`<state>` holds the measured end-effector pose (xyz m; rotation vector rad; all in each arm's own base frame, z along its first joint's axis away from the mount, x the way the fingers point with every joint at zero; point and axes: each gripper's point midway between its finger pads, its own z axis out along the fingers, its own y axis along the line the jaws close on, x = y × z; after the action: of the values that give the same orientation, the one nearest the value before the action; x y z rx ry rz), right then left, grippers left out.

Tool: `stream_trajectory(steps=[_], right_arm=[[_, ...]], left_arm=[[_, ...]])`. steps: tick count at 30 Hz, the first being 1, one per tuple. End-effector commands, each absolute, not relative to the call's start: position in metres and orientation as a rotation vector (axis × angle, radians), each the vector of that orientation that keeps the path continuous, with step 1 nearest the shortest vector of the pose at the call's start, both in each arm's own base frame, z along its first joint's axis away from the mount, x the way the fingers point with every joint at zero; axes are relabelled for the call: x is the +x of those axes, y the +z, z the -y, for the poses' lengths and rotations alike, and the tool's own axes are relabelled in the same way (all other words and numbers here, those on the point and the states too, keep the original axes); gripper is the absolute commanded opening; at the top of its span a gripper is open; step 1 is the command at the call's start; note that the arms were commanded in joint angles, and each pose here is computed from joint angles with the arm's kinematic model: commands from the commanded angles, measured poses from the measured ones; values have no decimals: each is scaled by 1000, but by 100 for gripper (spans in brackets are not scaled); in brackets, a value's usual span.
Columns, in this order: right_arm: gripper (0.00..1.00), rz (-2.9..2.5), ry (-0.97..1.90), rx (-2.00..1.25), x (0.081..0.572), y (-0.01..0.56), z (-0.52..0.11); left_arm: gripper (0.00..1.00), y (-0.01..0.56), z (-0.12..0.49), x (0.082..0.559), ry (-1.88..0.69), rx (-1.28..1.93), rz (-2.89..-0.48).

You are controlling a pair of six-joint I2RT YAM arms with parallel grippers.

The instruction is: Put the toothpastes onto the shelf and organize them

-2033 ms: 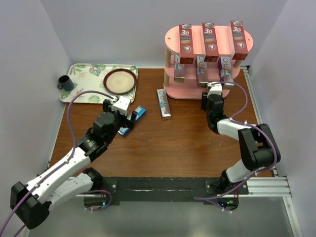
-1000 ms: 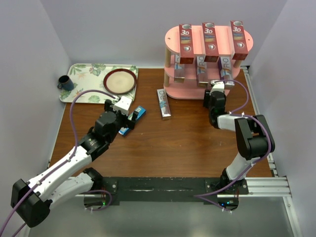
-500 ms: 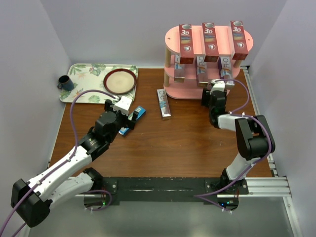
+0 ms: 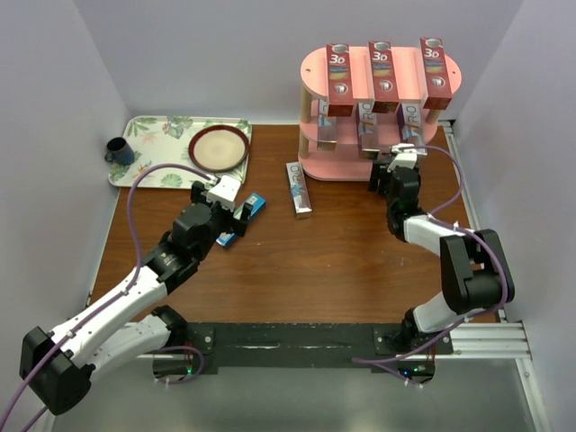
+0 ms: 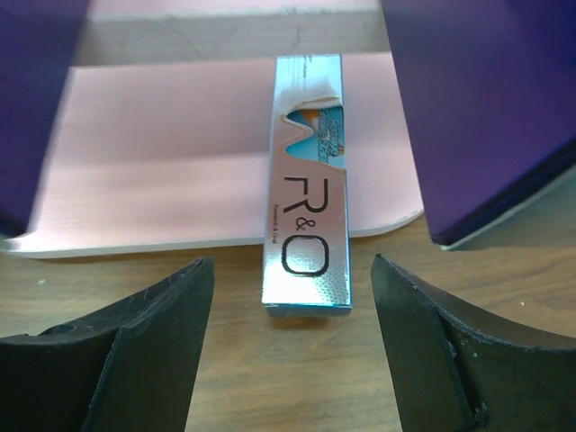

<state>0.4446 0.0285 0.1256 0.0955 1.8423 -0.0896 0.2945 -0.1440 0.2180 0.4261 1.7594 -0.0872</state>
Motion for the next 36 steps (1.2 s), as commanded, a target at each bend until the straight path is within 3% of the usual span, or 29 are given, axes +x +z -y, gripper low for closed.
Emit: stream_trajectory(steps=[1,19,26,36], right_arm=[[75,-1841,-40,97,434,137,-33],[83,-2066,253,56,333,141,-70],[87,-2082,360,-110,305,133,-134],[98,-1968,396,-169,301,112,-196]], left_arm=[[98,232,145,295,-108,419,-1705],[98,216,156,297,-143,452,-1759],[98,215,153,298,-123,445,-1761],[98,217,149,299,-99,433,-1754]])
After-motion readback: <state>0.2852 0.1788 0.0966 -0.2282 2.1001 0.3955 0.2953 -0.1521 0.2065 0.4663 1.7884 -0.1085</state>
